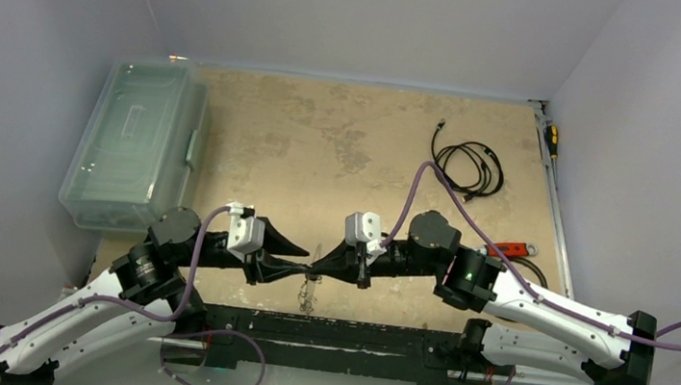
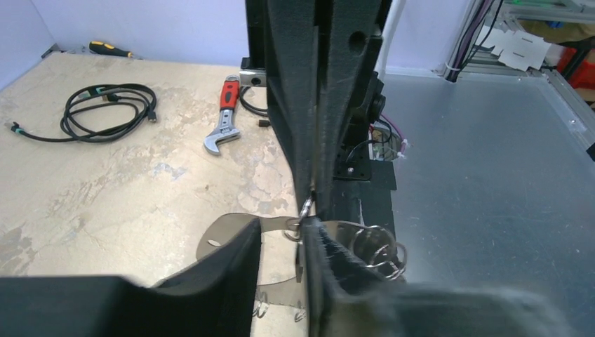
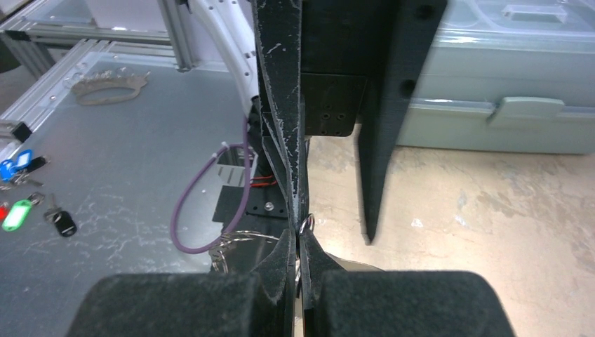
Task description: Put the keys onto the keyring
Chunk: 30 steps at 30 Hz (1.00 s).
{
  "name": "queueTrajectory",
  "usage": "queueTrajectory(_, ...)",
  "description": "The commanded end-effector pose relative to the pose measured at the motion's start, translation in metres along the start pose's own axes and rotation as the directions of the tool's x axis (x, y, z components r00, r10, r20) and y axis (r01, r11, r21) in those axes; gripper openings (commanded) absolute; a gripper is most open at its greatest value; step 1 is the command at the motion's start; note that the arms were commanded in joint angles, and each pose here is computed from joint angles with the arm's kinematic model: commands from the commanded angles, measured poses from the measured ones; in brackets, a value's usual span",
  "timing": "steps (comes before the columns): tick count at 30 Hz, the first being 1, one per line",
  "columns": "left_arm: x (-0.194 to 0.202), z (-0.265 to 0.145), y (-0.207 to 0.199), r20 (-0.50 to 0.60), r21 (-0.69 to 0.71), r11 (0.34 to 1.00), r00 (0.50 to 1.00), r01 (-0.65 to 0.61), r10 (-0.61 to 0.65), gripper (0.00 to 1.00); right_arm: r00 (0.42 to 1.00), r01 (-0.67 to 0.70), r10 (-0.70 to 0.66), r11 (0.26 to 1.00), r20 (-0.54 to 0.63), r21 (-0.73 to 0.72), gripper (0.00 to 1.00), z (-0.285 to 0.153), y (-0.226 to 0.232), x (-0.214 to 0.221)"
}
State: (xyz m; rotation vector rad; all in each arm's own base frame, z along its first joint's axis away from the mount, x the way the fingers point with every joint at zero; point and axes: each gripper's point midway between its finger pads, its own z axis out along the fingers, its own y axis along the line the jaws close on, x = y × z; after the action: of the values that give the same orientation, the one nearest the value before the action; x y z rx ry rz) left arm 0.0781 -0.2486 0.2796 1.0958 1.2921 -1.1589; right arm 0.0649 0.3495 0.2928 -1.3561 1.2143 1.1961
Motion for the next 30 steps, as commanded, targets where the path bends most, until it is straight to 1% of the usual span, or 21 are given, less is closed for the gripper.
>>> queueTrajectory(1, -0.026, 0.001, -0.016, 0.079, 0.081, 0.996, 0.996, -0.036, 0.030, 0.15, 0.981, 0.069, -0.088, 0.991, 0.175, 0.113, 0.00, 0.006, -0.023, -0.044)
queueTrajectory(3, -0.026, 0.001, -0.015, 0.074, 0.073, 0.997, 0.997, -0.039, 0.033, 0.00, 0.980, 0.063, -0.083, 0.991, 0.178, 0.119, 0.00, 0.007, -0.024, -0.042)
queueTrajectory(6, -0.027, -0.001, -0.011, 0.070, 0.047, 0.998, 0.996, -0.050, 0.047, 0.00, 0.982, 0.050, -0.073, 0.990, 0.175, 0.131, 0.00, 0.007, -0.026, -0.038)
queueTrajectory(9, -0.027, -0.003, -0.006, 0.073, 0.009, 0.998, 0.996, -0.060, 0.059, 0.00, 0.989, 0.033, -0.055, 0.988, 0.140, 0.152, 0.00, 0.006, -0.030, -0.032)
queueTrajectory(10, -0.026, -0.004, -0.004, 0.070, 0.000, 0.998, 0.996, -0.061, 0.061, 0.00, 0.991, 0.027, -0.047, 0.987, 0.122, 0.160, 0.04, 0.004, -0.031, -0.029)
queueTrajectory(11, -0.026, -0.004, -0.003, 0.067, -0.007, 0.998, 0.996, -0.062, 0.062, 0.00, 0.994, 0.026, -0.044, 0.985, 0.099, 0.171, 0.13, 0.002, -0.033, -0.027)
queueTrajectory(13, -0.025, -0.003, -0.001, 0.058, -0.017, 0.998, 0.997, -0.059, 0.060, 0.00, 0.999, 0.030, -0.033, 0.981, 0.014, 0.194, 0.32, -0.003, -0.036, -0.016)
queueTrajectory(14, -0.024, -0.002, 0.001, 0.051, -0.021, 0.998, 0.997, -0.054, 0.055, 0.00, 0.999, 0.043, -0.045, 0.976, 0.006, 0.213, 0.37, -0.007, -0.039, -0.020)
queueTrajectory(15, -0.023, -0.002, 0.002, 0.046, -0.026, 0.998, 0.998, -0.051, 0.052, 0.00, 0.998, 0.041, -0.032, 0.975, -0.045, 0.220, 0.39, -0.012, -0.039, -0.012)
queueTrajectory(18, -0.020, 0.001, 0.004, 0.026, -0.030, 0.999, 0.999, -0.032, 0.033, 0.00, 0.995, 0.062, -0.043, 0.972, -0.085, 0.229, 0.42, -0.020, -0.039, -0.017)
queueTrajectory(23, -0.016, 0.004, 0.004, 0.013, -0.017, 1.000, 1.000, -0.023, 0.023, 0.00, 0.980, 0.065, -0.029, 0.982, -0.198, 0.177, 0.43, -0.023, -0.033, -0.011)
queueTrajectory(26, -0.016, 0.004, 0.003, 0.013, -0.014, 1.000, 1.000, -0.023, 0.023, 0.00, 0.964, 0.059, -0.023, 0.990, -0.264, 0.130, 0.40, -0.018, -0.030, -0.004)
queueTrajectory(30, -0.015, 0.004, 0.003, 0.010, -0.011, 1.000, 1.000, -0.021, 0.021, 0.00, 0.951, 0.060, -0.031, 0.995, -0.308, 0.084, 0.36, -0.013, -0.027, -0.001)
